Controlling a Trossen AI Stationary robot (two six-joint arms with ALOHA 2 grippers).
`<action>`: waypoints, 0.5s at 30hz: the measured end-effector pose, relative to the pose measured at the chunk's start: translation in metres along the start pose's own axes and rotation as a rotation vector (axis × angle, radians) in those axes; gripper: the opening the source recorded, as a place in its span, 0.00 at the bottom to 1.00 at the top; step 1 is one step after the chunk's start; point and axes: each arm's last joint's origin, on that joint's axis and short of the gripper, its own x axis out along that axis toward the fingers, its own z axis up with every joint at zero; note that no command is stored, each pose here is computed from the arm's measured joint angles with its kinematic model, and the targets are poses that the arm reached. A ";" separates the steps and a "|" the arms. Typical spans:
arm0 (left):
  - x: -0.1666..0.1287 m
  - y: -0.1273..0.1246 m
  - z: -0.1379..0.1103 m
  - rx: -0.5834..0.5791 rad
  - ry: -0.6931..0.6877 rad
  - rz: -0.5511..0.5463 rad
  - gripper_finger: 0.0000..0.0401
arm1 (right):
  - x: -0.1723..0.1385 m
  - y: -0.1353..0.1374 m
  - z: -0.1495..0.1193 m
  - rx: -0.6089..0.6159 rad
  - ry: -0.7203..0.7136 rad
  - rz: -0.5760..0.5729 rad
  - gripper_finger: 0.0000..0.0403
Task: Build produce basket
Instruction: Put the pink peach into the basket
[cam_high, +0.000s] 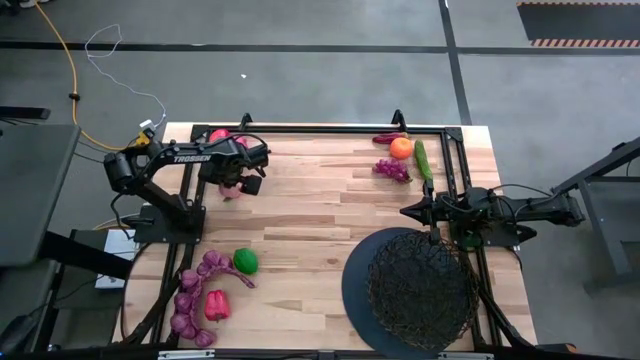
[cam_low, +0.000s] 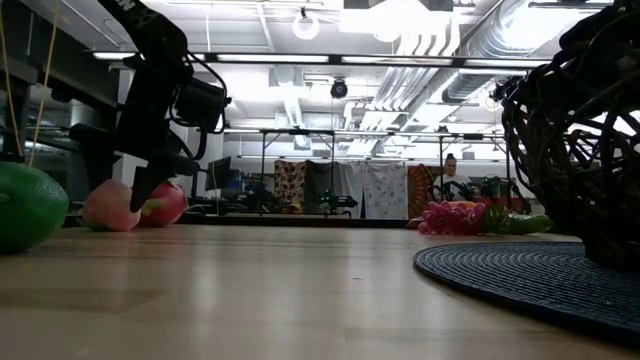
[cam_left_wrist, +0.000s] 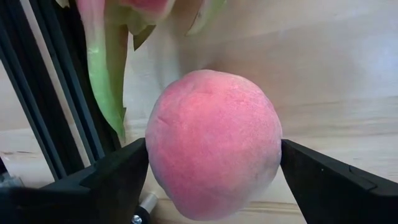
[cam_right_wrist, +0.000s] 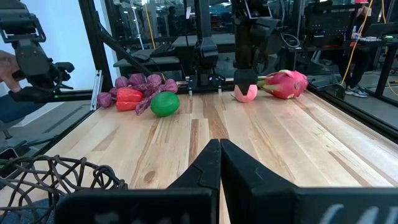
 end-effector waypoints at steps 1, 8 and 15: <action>0.000 0.000 0.000 0.002 0.002 -0.001 0.85 | 0.000 0.000 0.000 0.000 0.000 0.000 0.00; 0.000 0.000 0.000 0.011 0.014 -0.010 0.77 | 0.000 0.000 0.000 0.000 0.001 -0.001 0.00; -0.005 0.002 -0.002 0.033 0.002 -0.052 0.71 | 0.000 0.000 0.000 0.000 0.001 0.000 0.00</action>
